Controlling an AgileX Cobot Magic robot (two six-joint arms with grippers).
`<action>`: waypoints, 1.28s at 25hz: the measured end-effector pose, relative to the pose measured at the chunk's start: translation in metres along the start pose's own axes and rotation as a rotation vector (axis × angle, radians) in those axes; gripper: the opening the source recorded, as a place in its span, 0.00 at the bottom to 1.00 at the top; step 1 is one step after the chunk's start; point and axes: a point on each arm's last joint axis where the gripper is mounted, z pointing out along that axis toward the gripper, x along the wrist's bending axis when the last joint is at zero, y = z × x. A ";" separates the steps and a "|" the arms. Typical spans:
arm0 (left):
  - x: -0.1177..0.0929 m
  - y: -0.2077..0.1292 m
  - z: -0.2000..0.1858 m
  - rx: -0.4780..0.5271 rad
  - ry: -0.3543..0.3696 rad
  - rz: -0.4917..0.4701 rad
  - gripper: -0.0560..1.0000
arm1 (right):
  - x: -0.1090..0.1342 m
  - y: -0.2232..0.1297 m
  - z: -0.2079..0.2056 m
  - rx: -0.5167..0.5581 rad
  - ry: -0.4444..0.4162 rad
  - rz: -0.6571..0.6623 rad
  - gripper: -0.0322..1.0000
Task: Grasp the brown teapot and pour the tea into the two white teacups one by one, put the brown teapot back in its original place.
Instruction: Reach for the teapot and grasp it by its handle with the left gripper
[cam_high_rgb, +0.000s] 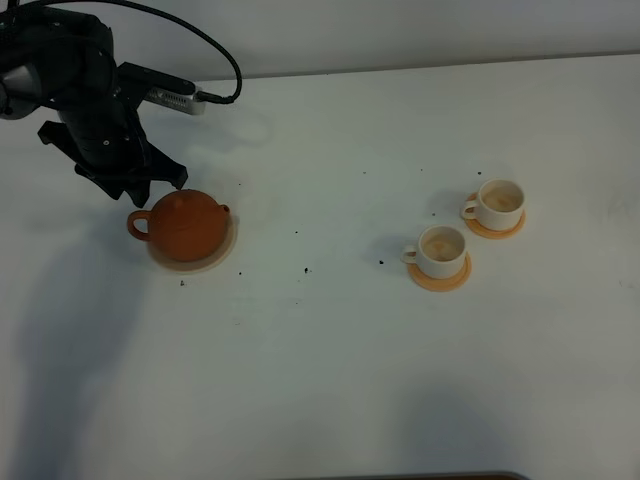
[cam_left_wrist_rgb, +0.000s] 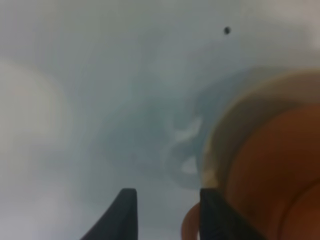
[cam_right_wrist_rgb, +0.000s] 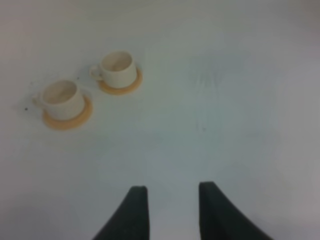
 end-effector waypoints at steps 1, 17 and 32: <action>0.000 -0.001 0.002 0.005 0.001 -0.003 0.34 | 0.000 0.000 0.000 0.000 0.000 0.000 0.26; -0.004 -0.010 0.008 0.073 -0.063 -0.046 0.34 | 0.000 0.000 0.000 0.000 0.000 0.000 0.26; -0.013 -0.025 0.005 0.236 -0.146 -0.098 0.34 | 0.000 0.000 0.000 0.000 0.000 0.000 0.26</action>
